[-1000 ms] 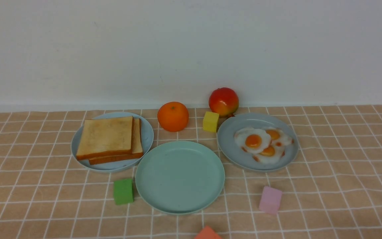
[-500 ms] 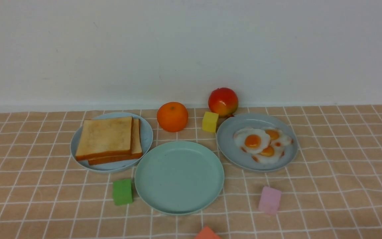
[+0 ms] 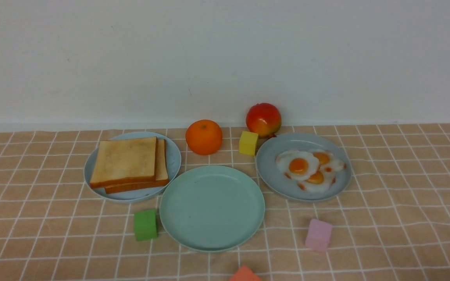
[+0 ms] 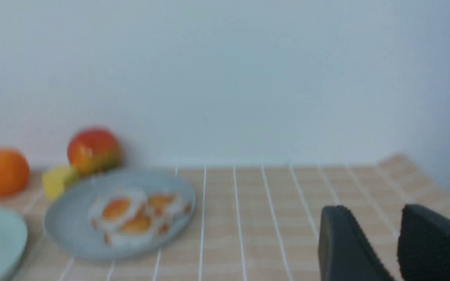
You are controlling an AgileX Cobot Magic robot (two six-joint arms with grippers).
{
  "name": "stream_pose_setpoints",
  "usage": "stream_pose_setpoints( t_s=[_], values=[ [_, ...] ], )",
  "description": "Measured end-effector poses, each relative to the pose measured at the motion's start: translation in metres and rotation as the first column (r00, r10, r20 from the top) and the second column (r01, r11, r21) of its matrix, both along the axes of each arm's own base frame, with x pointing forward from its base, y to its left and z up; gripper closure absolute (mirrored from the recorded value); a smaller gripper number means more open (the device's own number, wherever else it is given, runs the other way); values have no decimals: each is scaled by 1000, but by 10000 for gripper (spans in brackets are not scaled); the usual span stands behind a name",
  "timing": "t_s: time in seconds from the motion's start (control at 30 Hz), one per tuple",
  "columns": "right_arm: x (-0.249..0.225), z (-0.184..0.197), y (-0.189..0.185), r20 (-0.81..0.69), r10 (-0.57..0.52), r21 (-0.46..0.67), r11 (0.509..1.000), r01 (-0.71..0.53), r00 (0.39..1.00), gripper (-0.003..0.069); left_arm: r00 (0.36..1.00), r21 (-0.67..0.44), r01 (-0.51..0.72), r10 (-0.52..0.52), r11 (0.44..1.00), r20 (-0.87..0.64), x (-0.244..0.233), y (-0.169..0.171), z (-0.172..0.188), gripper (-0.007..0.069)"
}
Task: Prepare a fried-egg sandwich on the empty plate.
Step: Use the left arm to grab a slice of bread
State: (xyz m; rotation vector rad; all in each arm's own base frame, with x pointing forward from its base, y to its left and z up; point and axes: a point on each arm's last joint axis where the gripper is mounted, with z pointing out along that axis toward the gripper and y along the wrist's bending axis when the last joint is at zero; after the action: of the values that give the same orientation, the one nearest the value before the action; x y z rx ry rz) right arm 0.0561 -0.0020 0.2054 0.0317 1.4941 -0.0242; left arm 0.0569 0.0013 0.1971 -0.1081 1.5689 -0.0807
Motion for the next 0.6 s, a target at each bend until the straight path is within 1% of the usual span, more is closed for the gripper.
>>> stream_pose_setpoints(
  t_s=[0.03,0.07,0.17,0.23,0.27,0.3,0.33,0.37,0.4,0.43,0.47,0.5,0.53,0.57,0.6],
  values=[
    [0,0,0,0,0,0,1000,0,1000,420,1000,0,0,0,1000,2,0,0,0,387],
    [0,4,0,40,-1,-1,1000,1,999,420,1000,0,1,-1,1000,5,0,0,0,387],
    [-1,8,0,89,-2,2,1000,2,996,420,1000,0,1,-1,1000,8,0,0,1,387],
    [-2,15,-1,166,-2,56,998,-7,986,420,999,-19,8,-7,1000,49,0,-1,4,387],
    [-4,21,-1,241,-4,120,992,-26,971,420,995,-75,20,-12,997,104,0,-1,9,387],
    [-6,26,-2,300,-6,170,984,-47,954,420,988,-167,38,-13,985,152,-1,-1,14,387],
    [-6,27,-2,312,-6,180,982,-52,950,420,985,-191,46,-12,980,173,-1,-1,15,387],
    [-10,34,-3,393,-10,244,965,-94,919,420,966,-329,92,-4,940,260,-3,-1,23,387],
    [-12,38,-3,442,-12,281,951,-126,897,420,944,-408,135,8,903,329,-5,0,29,387],
    [-14,41,-3,482,-13,314,936,-159,876,420,928,-447,163,17,880,371,-7,2,33,387],
    [-15,44,-4,507,-13,345,919,-189,862,420,892,-500,220,35,837,451,-9,3,40,387],
    [-17,49,-4,527,-12,373,902,-219,850,420,862,-523,261,48,811,505,-12,4,46,387],
    [-18,52,-4,536,-12,377,898,-227,844,420,856,-527,268,50,807,514,-13,4,47,387],
    [-19,59,-4,550,-10,396,883,-251,835,420,839,-533,292,55,794,542,-15,5,52,387],
    [-21,76,-4,575,-6,424,857,-292,818,420,808,-525,329,54,785,587,-20,4,68,387]
  ],
)
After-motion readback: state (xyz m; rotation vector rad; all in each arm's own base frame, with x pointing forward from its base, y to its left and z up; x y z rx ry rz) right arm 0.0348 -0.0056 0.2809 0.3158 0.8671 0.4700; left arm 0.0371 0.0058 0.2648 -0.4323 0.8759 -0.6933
